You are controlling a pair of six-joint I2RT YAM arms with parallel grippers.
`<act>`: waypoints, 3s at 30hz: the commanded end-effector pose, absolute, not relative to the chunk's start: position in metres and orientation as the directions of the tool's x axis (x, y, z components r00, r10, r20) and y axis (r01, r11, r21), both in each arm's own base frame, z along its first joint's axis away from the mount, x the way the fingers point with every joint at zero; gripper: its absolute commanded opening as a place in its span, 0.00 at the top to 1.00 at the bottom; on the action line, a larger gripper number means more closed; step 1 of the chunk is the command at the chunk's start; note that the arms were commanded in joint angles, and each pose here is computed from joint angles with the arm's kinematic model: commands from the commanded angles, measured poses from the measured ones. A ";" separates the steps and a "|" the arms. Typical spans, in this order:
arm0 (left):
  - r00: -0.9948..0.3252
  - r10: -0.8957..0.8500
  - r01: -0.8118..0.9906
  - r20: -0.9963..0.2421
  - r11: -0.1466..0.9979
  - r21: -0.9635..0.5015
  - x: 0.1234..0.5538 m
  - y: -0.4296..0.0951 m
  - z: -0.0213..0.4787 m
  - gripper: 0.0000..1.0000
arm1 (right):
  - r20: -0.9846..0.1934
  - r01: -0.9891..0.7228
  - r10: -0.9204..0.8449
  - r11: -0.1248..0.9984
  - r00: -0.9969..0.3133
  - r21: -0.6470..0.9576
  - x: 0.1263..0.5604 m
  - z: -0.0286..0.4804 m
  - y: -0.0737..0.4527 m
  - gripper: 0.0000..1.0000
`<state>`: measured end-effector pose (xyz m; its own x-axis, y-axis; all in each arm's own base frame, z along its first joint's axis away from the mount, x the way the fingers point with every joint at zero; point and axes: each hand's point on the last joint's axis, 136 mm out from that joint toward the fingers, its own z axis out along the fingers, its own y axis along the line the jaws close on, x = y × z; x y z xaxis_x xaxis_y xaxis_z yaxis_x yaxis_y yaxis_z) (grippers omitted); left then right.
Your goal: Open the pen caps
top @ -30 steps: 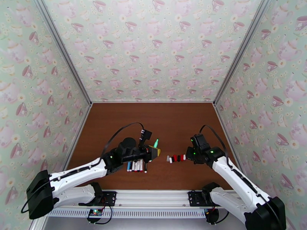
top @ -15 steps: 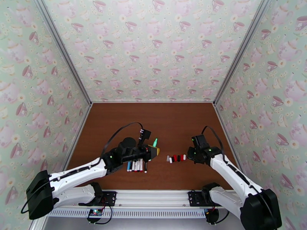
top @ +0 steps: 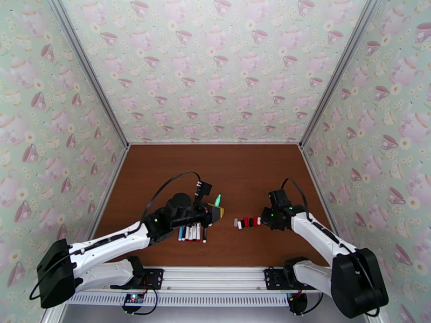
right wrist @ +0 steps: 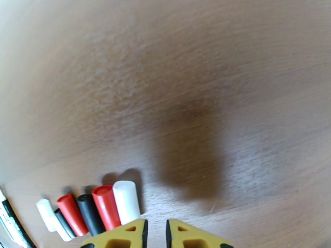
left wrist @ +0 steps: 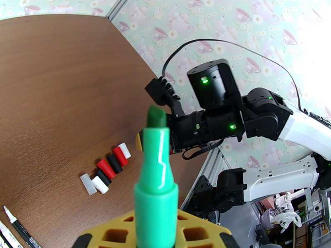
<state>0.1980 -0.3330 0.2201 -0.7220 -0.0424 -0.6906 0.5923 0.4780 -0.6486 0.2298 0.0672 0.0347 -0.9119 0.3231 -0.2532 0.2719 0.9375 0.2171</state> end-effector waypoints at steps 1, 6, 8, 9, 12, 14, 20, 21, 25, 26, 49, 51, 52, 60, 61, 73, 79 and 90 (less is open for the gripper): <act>-0.727 -0.035 0.583 -0.685 0.496 -0.644 0.202 -0.333 0.213 0.89 | -0.256 0.252 0.306 0.942 -0.917 0.220 0.236 0.031 0.069 0.87; -0.732 -0.030 0.580 -0.681 0.498 -0.645 0.202 -0.334 0.210 0.89 | -0.252 0.250 0.297 0.947 -0.921 0.202 0.240 0.028 0.068 0.84; -0.733 -0.028 0.579 -0.680 0.500 -0.644 0.202 -0.334 0.209 0.89 | -0.255 0.249 0.294 0.948 -0.921 0.196 0.241 0.028 0.068 0.83; -0.733 -0.028 0.579 -0.679 0.500 -0.645 0.201 -0.334 0.209 0.89 | -0.255 0.247 0.292 0.949 -0.922 0.194 0.242 0.028 0.068 0.82; -0.734 -0.027 0.576 -0.679 0.503 -0.644 0.202 -0.334 0.209 0.89 | -0.252 0.247 0.292 0.950 -0.923 0.192 0.242 0.027 0.068 0.80; -0.735 -0.027 0.575 -0.678 0.504 -0.644 0.202 -0.334 0.208 0.89 | -0.248 0.246 0.290 0.950 -0.924 0.194 0.241 0.026 0.068 0.78; -0.740 -0.013 0.576 -0.672 0.504 -0.644 0.202 -0.337 0.207 0.89 | -0.251 0.238 0.286 0.949 -0.925 0.205 0.242 0.028 0.070 0.70; -0.740 -0.011 0.577 -0.672 0.504 -0.643 0.203 -0.337 0.207 0.89 | -0.250 0.238 0.286 0.949 -0.925 0.205 0.241 0.028 0.070 0.70; -0.740 -0.004 0.579 -0.672 0.506 -0.640 0.203 -0.338 0.207 0.89 | -0.257 0.240 0.290 0.948 -0.922 0.209 0.241 0.031 0.070 0.70; -0.740 -0.002 0.578 -0.672 0.507 -0.639 0.203 -0.338 0.207 0.89 | -0.257 0.239 0.289 0.948 -0.922 0.209 0.240 0.031 0.070 0.71; -0.750 0.003 0.570 -0.662 0.513 -0.643 0.203 -0.340 0.199 0.89 | -0.274 0.207 0.261 0.956 -0.926 0.210 0.249 0.034 0.072 0.81; -0.751 0.003 0.568 -0.661 0.513 -0.643 0.203 -0.340 0.198 0.89 | -0.272 0.206 0.260 0.956 -0.926 0.211 0.249 0.034 0.073 0.81; -0.751 0.004 0.568 -0.660 0.513 -0.644 0.203 -0.340 0.197 0.89 | -0.273 0.203 0.257 0.956 -0.927 0.211 0.249 0.034 0.073 0.81; -0.751 0.004 0.569 -0.660 0.512 -0.644 0.202 -0.340 0.197 0.89 | -0.281 0.187 0.253 0.952 -0.926 0.241 0.250 0.036 0.078 0.81; -0.751 0.004 0.569 -0.660 0.511 -0.644 0.202 -0.340 0.198 0.89 | -0.287 0.184 0.253 0.951 -0.924 0.247 0.251 0.038 0.078 0.80; -0.754 0.006 0.552 -0.656 0.547 -0.629 0.202 -0.335 0.191 0.89 | -0.345 0.158 0.276 0.929 -0.897 0.334 0.253 0.066 0.088 0.73; -0.756 0.020 0.544 -0.654 0.575 -0.611 0.201 -0.333 0.186 0.89 | -0.425 0.042 0.268 0.881 -0.865 0.472 0.262 0.110 0.111 0.63; -0.779 0.007 0.425 -0.627 0.741 -0.520 0.207 -0.305 0.159 0.88 | -0.453 -0.207 0.165 0.720 -0.876 0.662 0.238 0.185 0.165 0.31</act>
<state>0.2011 -0.3167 0.1577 -0.7818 0.0365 -0.6224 0.4765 0.6789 -0.5586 0.2502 0.1474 0.1594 -0.8652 0.2010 -0.4594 -0.1305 0.7943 0.5934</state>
